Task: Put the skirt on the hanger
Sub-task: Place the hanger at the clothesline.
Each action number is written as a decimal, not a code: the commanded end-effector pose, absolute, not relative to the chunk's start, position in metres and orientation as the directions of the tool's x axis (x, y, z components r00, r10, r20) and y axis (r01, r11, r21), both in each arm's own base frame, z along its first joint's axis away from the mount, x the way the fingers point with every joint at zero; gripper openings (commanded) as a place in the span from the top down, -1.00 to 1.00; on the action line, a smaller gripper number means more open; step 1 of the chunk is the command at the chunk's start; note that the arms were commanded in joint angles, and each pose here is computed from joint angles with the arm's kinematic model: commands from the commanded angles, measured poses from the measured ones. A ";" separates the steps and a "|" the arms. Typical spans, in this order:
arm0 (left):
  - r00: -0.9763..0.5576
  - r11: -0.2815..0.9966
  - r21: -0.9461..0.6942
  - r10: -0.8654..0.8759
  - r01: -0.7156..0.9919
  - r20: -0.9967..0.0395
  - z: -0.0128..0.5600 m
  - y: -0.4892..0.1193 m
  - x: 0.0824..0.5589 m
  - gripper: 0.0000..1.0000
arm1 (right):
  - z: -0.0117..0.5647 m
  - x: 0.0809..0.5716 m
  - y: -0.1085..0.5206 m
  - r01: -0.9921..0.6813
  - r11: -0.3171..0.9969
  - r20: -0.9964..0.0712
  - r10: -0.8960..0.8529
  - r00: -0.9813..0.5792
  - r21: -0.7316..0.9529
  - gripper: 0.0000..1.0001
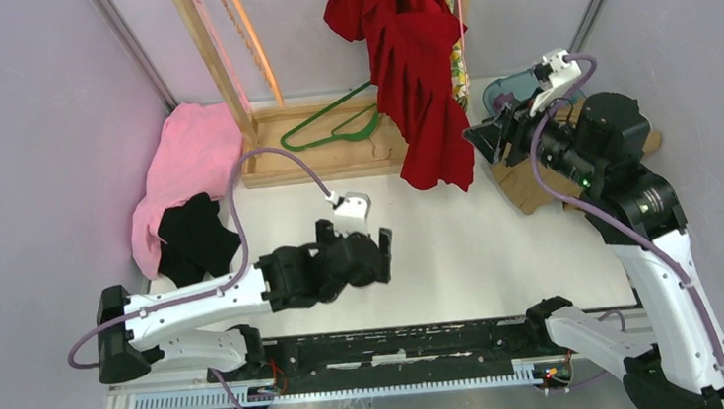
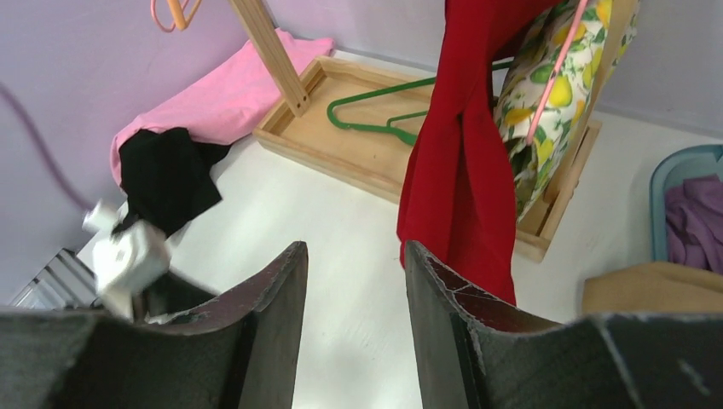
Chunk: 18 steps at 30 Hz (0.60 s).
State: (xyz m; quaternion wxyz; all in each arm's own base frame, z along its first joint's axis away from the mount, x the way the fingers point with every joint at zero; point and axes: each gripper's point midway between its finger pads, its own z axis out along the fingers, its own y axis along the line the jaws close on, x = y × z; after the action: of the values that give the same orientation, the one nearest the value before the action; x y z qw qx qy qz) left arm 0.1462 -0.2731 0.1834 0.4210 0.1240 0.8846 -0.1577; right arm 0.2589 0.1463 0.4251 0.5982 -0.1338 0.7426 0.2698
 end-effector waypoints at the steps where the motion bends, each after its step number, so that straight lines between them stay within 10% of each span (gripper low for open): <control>1: -0.565 0.924 -0.207 0.012 0.322 -0.825 0.212 -0.262 0.200 -0.98 | 0.411 0.244 0.143 -0.504 0.817 -0.945 0.144 -0.292 0.280 0.00; 10: -0.522 0.988 -0.096 -0.020 0.120 -0.853 0.218 -0.229 0.300 -0.97 | 0.382 0.232 0.148 -0.519 0.788 -0.925 0.161 -0.344 0.330 0.03; 18: -0.457 0.995 0.094 0.096 0.028 -0.884 0.188 -0.208 0.404 -0.33 | 0.355 0.226 0.153 -0.530 0.768 -0.909 0.159 -0.386 0.359 0.04</control>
State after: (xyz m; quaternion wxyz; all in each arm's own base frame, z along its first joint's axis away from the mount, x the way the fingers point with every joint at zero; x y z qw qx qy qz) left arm 0.3459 -0.2209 0.1739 0.4670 0.0253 0.8839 -0.0036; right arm 0.2319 0.1475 0.3428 0.5198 -0.1147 0.7941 0.2933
